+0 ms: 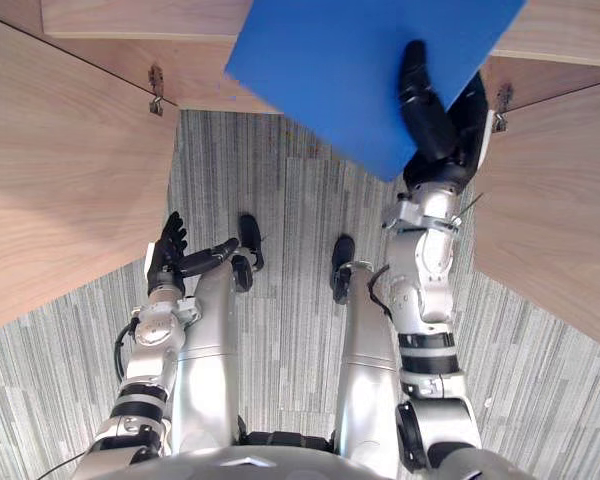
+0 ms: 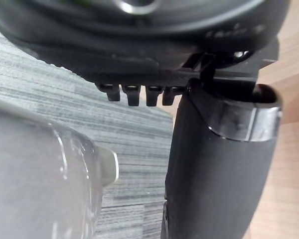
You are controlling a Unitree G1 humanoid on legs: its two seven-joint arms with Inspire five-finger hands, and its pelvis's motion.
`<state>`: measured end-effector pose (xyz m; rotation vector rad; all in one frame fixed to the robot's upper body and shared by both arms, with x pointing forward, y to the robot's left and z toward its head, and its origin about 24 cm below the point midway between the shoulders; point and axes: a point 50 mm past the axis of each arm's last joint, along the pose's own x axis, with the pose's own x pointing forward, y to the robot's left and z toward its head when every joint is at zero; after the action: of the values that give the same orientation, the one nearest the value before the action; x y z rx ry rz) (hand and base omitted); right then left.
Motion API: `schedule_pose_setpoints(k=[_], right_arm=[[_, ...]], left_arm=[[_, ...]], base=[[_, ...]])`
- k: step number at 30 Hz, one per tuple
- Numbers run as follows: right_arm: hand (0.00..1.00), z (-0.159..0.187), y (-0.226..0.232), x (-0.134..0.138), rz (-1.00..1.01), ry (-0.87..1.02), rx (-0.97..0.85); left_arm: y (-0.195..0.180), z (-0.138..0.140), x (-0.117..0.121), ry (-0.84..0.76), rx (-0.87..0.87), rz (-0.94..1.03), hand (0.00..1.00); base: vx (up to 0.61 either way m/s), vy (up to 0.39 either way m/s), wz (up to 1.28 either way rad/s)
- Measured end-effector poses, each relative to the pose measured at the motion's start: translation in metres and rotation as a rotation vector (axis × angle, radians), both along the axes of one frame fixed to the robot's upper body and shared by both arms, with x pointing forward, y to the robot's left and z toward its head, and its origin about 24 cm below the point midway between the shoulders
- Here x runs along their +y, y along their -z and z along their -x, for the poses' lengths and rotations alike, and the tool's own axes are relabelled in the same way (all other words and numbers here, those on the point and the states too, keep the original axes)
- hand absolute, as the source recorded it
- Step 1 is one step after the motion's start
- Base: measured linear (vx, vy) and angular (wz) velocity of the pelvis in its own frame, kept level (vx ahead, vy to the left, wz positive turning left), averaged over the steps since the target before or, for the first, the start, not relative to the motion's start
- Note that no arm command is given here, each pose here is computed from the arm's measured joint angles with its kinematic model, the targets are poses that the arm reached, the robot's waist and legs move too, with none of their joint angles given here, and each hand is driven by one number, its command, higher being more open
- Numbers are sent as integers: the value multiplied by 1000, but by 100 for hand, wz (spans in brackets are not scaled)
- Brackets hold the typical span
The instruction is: Walk over to the cabinet, pick up the folder, carry it to the office cabinet, place the folder inside the office cabinet, then close the office cabinet door
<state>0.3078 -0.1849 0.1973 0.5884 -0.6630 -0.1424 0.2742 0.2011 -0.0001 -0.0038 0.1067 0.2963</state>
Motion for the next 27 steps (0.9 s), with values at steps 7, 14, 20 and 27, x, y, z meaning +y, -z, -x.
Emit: schedule_pose_setpoints(k=[7, 14, 20, 27], right_arm=[[0, -18, -36, -4, -188, -31, -85], [0, -43, -59, 3, -340, -75, -43], [0, -44, -65, -3, -542, -85, -51], [100, -44, -80, -10, -766, -18, -66]], left_arm=[[1, 0, -1, -21, -4, 36, 100], [2, 1, -2, -47, 3, 48, 100], [3, 1, -5, -62, 4, 77, 100], [4, 1, -9, -70, 12, 76, 100]], base=[[9, 67, 1], [16, 57, 3], [-18, 44, 16], [-49, 29, 13]])
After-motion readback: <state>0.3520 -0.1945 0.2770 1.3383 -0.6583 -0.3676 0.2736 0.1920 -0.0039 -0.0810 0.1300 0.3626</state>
